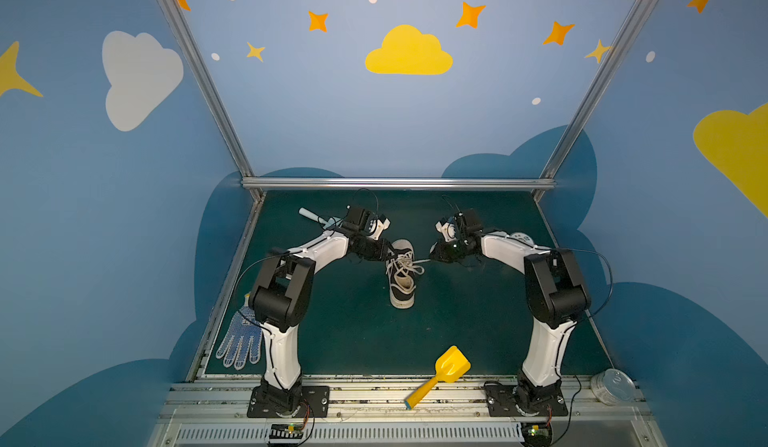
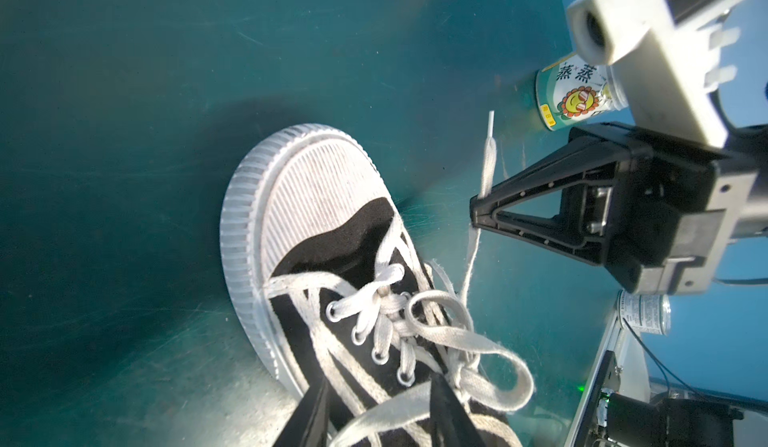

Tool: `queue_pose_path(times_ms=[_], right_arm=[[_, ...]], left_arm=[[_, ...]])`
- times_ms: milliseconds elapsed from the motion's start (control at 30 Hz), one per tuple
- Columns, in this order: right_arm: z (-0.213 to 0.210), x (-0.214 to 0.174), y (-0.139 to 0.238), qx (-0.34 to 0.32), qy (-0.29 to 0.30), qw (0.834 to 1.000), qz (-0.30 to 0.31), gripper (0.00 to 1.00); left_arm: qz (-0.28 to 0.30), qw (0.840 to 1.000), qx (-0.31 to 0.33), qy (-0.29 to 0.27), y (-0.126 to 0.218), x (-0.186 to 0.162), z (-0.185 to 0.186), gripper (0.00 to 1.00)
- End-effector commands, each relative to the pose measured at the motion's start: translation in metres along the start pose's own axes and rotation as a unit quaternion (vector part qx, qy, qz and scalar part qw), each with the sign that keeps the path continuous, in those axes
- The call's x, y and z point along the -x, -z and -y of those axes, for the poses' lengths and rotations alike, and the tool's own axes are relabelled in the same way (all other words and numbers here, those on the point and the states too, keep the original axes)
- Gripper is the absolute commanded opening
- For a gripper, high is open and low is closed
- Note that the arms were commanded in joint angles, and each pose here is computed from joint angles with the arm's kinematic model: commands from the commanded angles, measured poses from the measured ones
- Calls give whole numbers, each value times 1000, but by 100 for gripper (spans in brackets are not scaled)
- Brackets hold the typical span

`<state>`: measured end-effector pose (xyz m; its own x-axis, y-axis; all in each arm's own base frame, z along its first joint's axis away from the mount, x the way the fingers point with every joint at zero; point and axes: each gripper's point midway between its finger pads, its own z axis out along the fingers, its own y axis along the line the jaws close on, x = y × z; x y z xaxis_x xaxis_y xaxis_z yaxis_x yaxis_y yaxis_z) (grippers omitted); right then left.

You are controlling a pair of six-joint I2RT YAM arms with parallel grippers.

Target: Tie the shoes

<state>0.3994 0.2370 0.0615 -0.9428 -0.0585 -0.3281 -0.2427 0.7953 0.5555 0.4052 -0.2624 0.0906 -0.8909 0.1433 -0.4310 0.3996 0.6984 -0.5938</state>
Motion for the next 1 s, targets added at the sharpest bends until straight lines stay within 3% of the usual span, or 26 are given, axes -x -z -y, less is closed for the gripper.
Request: queue_pose_path(times_ms=[0,367,533,700,967], right_arm=[[-11,7,10,20,8,1000,5,0],[-17,8,6,39,7,999,-3,0],[-17,8,5,40,4,999,-5,0],[-18,9,6,40,5,999,-3,0],[-17,9,4,42,4,999,-4,0]], left_arm=[[16,999,-9,-44,16,12,25,46],[-19,981,72,-177,4,10,63,53],[-45,977,86,-191,-14,5,71,47],[-90,964,141,-208,-26,-6,63,41],[-112,959,167,-199,-28,-16,51,40]])
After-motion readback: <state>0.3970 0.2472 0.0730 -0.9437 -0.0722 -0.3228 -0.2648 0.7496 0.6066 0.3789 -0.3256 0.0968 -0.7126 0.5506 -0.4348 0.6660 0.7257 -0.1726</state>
